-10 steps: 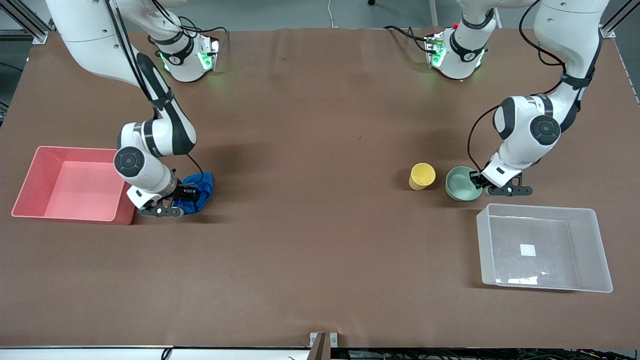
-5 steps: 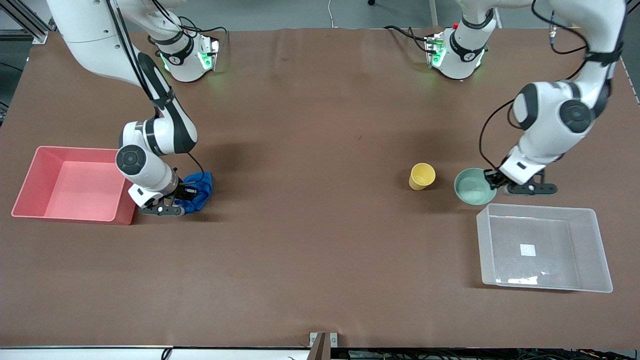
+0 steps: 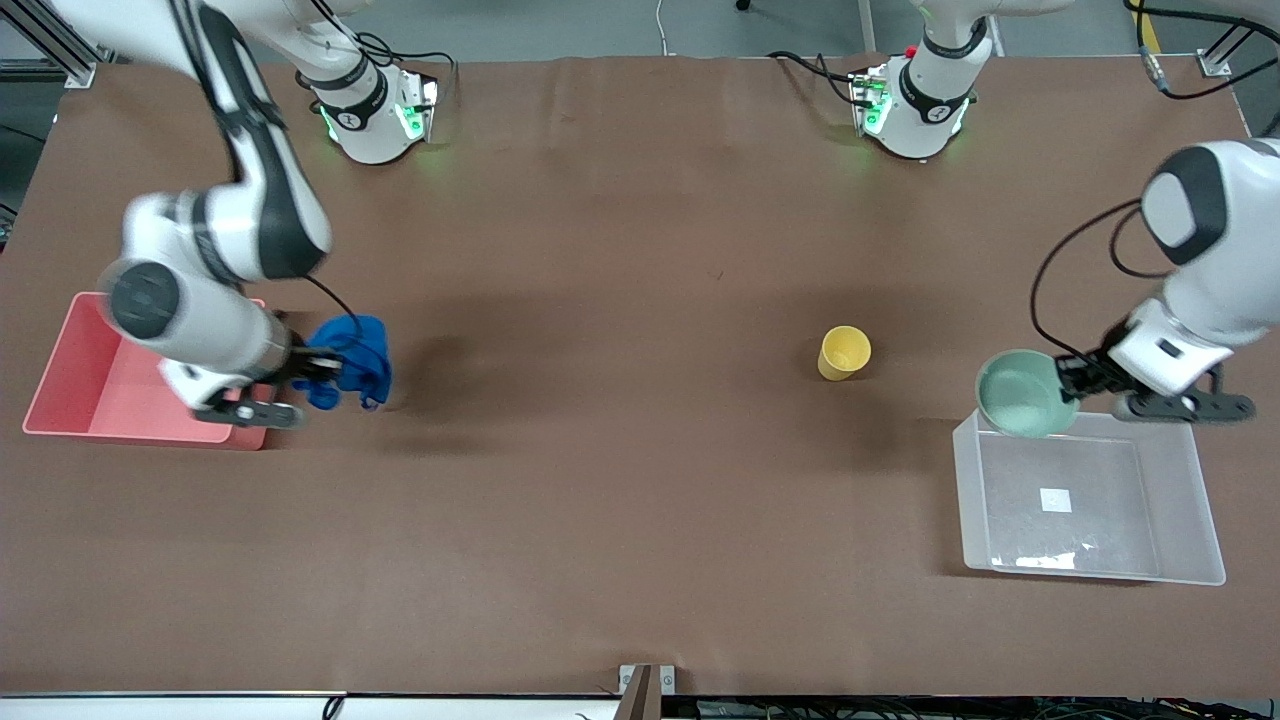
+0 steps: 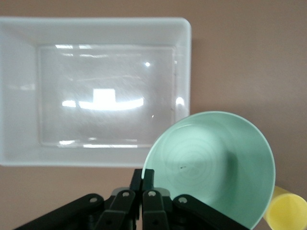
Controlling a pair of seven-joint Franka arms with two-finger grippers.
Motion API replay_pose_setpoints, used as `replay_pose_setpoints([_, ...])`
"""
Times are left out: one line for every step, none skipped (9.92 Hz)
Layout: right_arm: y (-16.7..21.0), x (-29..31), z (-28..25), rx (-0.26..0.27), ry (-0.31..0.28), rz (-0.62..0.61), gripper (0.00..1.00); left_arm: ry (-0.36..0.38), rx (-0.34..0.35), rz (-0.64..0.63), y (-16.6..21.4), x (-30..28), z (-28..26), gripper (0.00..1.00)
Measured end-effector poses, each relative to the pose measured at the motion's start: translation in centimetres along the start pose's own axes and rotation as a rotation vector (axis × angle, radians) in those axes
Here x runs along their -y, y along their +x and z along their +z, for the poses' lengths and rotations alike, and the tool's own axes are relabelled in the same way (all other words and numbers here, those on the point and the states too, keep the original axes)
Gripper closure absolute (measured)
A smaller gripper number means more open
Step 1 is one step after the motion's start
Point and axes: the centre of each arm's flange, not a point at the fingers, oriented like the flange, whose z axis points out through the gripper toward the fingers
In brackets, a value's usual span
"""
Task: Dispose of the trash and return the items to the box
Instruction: 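Carry the cloth to the bin while the left gripper lowers the bowl into the box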
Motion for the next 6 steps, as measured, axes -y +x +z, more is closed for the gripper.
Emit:
replay_pose_setpoints([-0.3,-4.5,-2.9,-0.012,0.008,-0.037,0.85,-0.015,-0.009,0.008,2.2,2.5,1.0,0.97])
replay_pose_setpoints([-0.7,-10.3,-4.0,-0.023,0.015,-0.079,0.85,-0.034,-0.01,0.016,3.7,5.0,2.9,0.97])
replay_pose_setpoints([-1.3,-16.4,-3.8,-0.026,0.023,-0.115,0.86,-0.049,-0.001,0.026,4.6,7.3,5.6,0.97])
replay_pose_setpoints([-2.2,-21.7,-3.2,-0.028,0.03,-0.127,0.88,-0.052,0.015,0.033,4.9,8.9,8.3,0.97])
replay_pose_setpoints([-2.9,-25.5,-2.3,-0.039,0.031,-0.118,0.88,-0.05,0.034,0.036,5.1,9.7,10.5,0.97])
replay_pose_setpoints([-3.2,-27.5,-0.5,-0.05,0.025,-0.106,0.88,-0.046,0.043,0.035,5.3,9.8,12.3,0.97])
